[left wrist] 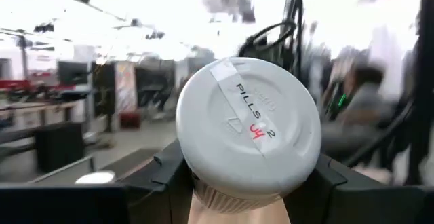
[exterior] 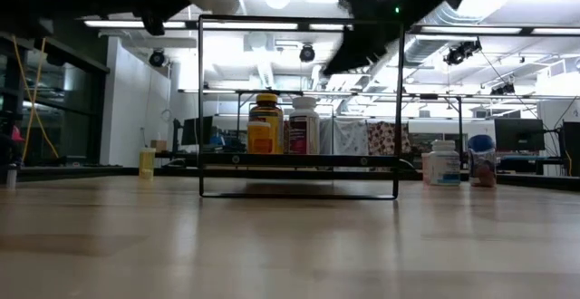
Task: Pick and place medicine bottles onto shelf by color
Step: Put the white and green medicine bottle on the shelf
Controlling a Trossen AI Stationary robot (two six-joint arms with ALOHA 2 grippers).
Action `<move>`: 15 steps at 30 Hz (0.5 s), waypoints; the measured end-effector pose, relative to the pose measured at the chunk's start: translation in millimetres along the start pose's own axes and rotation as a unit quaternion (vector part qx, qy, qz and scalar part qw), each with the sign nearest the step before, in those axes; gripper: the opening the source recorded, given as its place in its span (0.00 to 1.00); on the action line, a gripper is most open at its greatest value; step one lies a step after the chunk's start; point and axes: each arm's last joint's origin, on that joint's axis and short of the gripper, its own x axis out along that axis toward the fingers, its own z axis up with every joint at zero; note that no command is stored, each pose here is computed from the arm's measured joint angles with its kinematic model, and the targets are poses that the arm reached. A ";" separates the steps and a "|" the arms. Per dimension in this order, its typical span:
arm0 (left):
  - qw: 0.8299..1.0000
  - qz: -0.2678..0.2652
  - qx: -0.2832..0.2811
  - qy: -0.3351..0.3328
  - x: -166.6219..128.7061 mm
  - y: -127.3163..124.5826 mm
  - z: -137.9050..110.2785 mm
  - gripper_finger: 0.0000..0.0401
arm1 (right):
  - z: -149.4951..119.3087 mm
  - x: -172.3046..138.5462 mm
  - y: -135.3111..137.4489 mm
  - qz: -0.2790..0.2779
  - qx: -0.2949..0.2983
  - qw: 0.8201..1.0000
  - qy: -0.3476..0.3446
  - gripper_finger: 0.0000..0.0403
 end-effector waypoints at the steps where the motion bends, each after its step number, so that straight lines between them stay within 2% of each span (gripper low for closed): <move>1: 1.000 -0.004 -0.017 -0.016 -1.8 2.2 -0.8 0.40 | 0.3 -1.3 0.7 0.012 0.015 0.999 -0.050 0.55; 5: 0.997 -0.012 -0.068 -0.042 -0.3 7.7 -3.4 0.40 | 2.2 -1.3 4.0 0.065 0.080 0.969 -0.226 0.55; 7: 0.995 -0.011 -0.083 -0.047 1.7 8.5 -5.0 0.40 | 0.1 2.1 5.5 0.081 0.110 0.953 -0.271 0.55; 10: 0.994 -0.007 -0.099 -0.050 5.3 7.7 -9.4 0.40 | -1.6 14.1 7.9 0.092 0.147 0.939 -0.297 0.55; 15: 0.988 0.006 -0.139 -0.066 10.6 6.8 -16.1 0.40 | 0.1 42.2 15.4 0.097 0.154 0.937 -0.299 0.55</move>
